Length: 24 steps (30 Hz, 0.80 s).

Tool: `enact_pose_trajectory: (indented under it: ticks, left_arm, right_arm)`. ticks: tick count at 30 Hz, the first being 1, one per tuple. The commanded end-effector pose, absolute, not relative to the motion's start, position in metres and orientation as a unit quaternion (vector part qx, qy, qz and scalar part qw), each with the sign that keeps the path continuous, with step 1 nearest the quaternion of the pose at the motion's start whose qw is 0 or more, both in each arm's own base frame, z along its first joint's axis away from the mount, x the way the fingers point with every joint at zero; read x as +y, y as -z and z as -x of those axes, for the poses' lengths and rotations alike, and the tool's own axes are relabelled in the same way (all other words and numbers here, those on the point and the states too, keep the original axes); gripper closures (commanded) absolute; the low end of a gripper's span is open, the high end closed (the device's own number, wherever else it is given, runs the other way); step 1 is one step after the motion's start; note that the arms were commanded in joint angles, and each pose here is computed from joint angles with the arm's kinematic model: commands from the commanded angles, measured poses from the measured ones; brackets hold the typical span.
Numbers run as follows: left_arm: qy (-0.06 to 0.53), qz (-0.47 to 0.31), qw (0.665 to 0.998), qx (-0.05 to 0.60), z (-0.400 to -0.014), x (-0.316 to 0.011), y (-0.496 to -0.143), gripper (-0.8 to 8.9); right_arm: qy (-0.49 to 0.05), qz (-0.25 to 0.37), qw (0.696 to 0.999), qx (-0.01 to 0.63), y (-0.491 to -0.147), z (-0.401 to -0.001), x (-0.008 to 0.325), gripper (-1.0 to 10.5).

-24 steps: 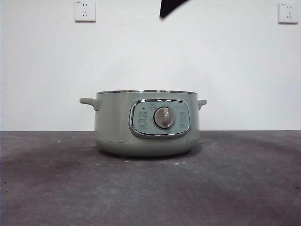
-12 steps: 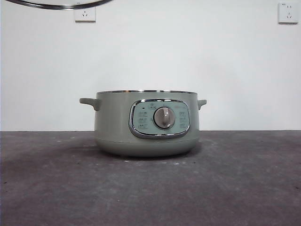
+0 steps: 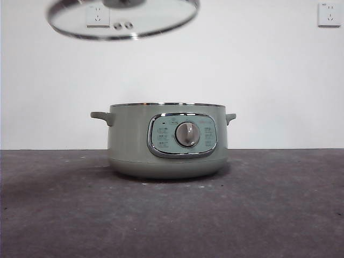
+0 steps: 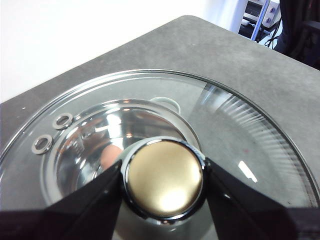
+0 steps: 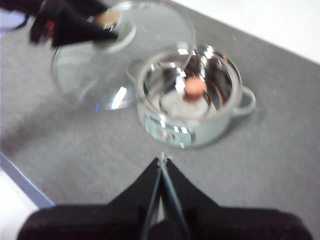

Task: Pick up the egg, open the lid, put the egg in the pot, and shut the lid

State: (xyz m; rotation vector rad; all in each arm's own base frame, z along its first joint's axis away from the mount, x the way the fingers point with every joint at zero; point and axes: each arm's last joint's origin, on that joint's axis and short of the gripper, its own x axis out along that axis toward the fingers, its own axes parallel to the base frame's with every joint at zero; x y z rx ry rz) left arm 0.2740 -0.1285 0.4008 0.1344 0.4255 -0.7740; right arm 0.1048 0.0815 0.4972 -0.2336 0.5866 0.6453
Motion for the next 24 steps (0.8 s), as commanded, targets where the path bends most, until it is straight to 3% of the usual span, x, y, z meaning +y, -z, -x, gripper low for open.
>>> enact_pose_trajectory:
  ticks: [1,7,13,24]
  left_arm:
    - [0.376,-0.071,0.907,0.175,-0.286,-0.139,-0.400,8.21]
    - [0.363,-0.080,0.910,0.186,-0.325,-0.162,-0.373,8.21]
    - [0.366,-0.083,0.907,0.194,-0.360,-0.184,-0.369,8.21]
    - [0.349,-0.116,0.897,0.245,-0.389,-0.202,-0.321,8.21]
  right_arm:
    - [-0.292,0.107,0.897,0.313,-0.477,-0.088,0.068,9.6]
    - [-0.266,0.081,0.898,0.341,-0.431,-0.055,0.041,9.6]
    - [-0.247,0.061,0.889,0.381,-0.387,-0.042,0.031,9.6]
    - [-0.240,0.064,0.882,0.400,-0.372,-0.043,0.031,9.6]
